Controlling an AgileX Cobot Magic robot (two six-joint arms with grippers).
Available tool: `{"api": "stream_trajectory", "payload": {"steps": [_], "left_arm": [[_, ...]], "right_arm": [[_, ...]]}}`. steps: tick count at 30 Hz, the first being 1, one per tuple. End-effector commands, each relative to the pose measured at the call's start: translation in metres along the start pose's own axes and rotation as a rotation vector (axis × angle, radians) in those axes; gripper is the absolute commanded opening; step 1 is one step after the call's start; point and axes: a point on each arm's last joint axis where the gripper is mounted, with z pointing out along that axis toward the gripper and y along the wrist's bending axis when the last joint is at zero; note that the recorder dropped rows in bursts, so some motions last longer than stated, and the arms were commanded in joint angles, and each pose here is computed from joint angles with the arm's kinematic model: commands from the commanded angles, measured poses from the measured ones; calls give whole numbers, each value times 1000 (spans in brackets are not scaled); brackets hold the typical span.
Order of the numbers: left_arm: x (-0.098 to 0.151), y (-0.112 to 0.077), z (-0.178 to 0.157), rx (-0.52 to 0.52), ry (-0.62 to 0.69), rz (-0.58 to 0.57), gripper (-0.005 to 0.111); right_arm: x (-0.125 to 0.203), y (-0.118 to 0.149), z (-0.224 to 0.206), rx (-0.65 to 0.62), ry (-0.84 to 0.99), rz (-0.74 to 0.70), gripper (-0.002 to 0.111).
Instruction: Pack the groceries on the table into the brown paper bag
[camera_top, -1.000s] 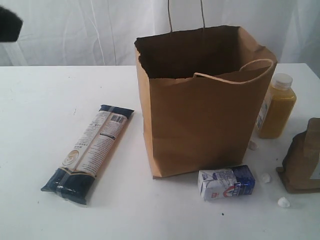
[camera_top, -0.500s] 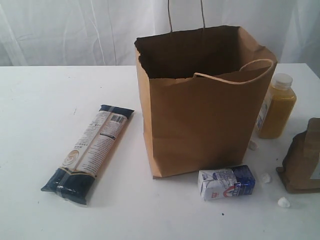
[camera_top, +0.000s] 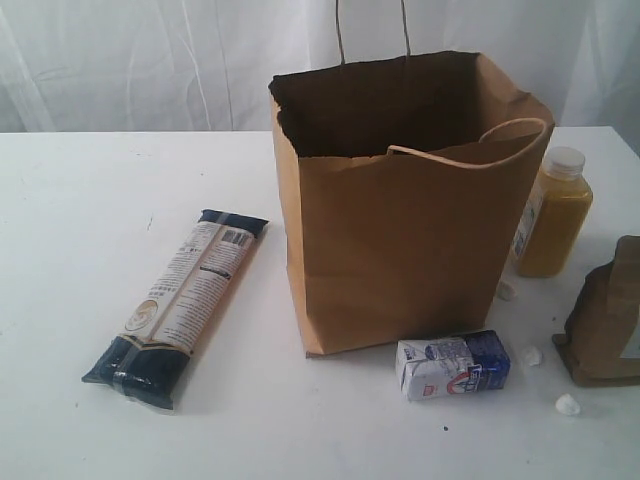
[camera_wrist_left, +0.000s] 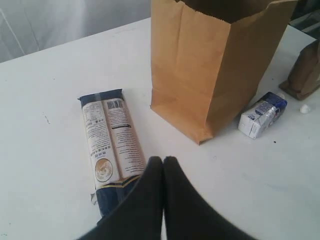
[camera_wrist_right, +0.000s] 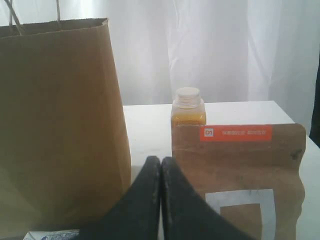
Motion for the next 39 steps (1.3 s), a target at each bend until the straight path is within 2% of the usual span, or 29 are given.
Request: {"api": "stream_trajectory", "payload": {"steps": [1,7,10,12,16,19,23,28,31,34,39], "left_arm": [[1,-1,-1,10,-8,-8,0],[0,-1,-1,17,-24,-10,0],[1,-4,6,36,-72,46,0],[8,-7,18,58,-125,110,0],[41,-11,40,114,-217,122,0],[69,-12,51,153,-268,60,0],[101,-9,57,164,-266,-34,0],[127,-5,58,144,-261,-61,0],[143,-1,60,116,-260,-130,0],[146,3,57,73,-302,-162,0],[156,9,54,-19,-252,-187,0]], "right_arm": [[2,0,0,4,7,-3,0],[2,0,0,4,7,-3,0],[2,0,0,4,7,-3,0],[2,0,0,4,7,-3,0],[2,0,0,4,7,-3,0],[2,0,0,4,7,-3,0],[2,0,0,4,7,-3,0],[2,0,0,4,7,-3,0],[2,0,0,4,7,-3,0],[2,0,0,4,7,-3,0],[2,0,0,4,7,-3,0]]}}
